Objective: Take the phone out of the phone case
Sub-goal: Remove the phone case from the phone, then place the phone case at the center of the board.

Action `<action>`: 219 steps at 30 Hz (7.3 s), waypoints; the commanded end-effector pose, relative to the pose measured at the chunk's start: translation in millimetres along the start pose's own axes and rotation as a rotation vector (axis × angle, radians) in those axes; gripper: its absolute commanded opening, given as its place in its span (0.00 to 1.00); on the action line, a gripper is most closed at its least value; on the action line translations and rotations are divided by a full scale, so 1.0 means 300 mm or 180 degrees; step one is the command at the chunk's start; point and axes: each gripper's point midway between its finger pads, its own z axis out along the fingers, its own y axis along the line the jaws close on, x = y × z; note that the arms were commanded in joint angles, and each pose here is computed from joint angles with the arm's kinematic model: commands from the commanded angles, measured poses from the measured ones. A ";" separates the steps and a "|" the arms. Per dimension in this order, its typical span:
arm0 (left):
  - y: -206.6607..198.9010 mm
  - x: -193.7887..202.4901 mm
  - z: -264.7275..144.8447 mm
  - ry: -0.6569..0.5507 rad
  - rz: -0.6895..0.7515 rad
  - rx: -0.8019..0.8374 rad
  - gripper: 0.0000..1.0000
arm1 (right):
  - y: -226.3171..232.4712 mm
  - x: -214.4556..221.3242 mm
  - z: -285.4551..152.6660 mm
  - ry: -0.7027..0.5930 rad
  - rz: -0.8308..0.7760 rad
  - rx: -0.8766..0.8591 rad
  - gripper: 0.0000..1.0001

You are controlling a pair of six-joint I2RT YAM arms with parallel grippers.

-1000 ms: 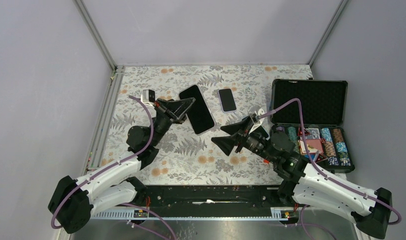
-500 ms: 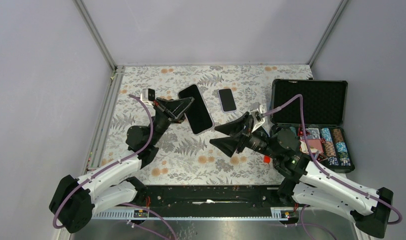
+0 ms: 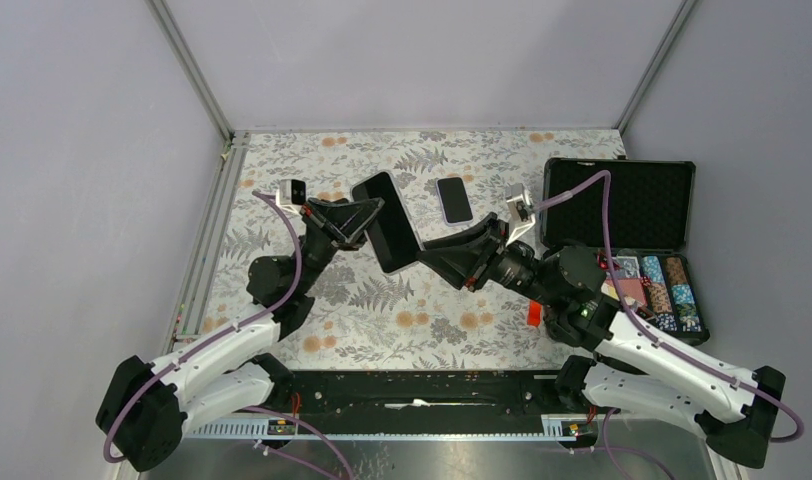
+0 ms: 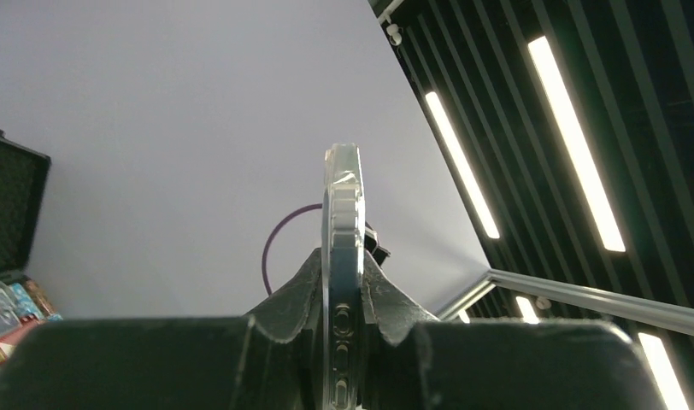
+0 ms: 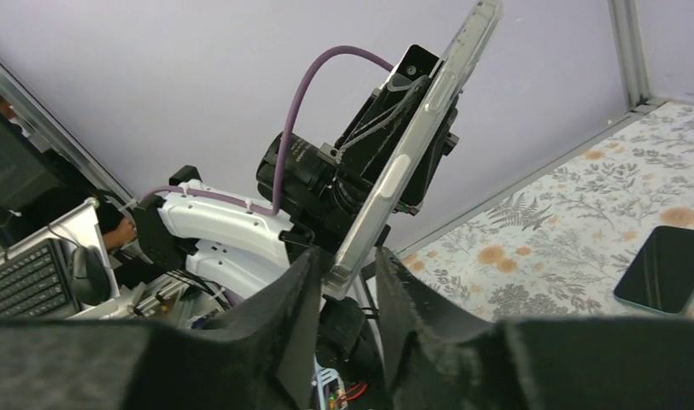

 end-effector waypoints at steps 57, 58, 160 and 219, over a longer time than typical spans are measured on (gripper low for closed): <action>-0.066 0.010 0.050 0.0310 0.0299 0.0437 0.03 | -0.198 0.076 0.066 0.0490 0.0445 0.0249 0.00; -0.043 0.003 0.048 0.0281 0.0331 0.0362 0.08 | -0.199 0.071 0.068 0.0479 0.0448 0.0263 0.00; 0.579 0.005 -0.126 0.1616 0.5197 -0.1851 0.34 | -0.468 0.328 -0.092 0.1288 0.1447 0.2166 0.00; 0.437 -0.291 -0.441 0.0518 0.4860 -0.3400 0.00 | -0.689 0.731 -0.044 0.1978 0.2179 0.1824 0.00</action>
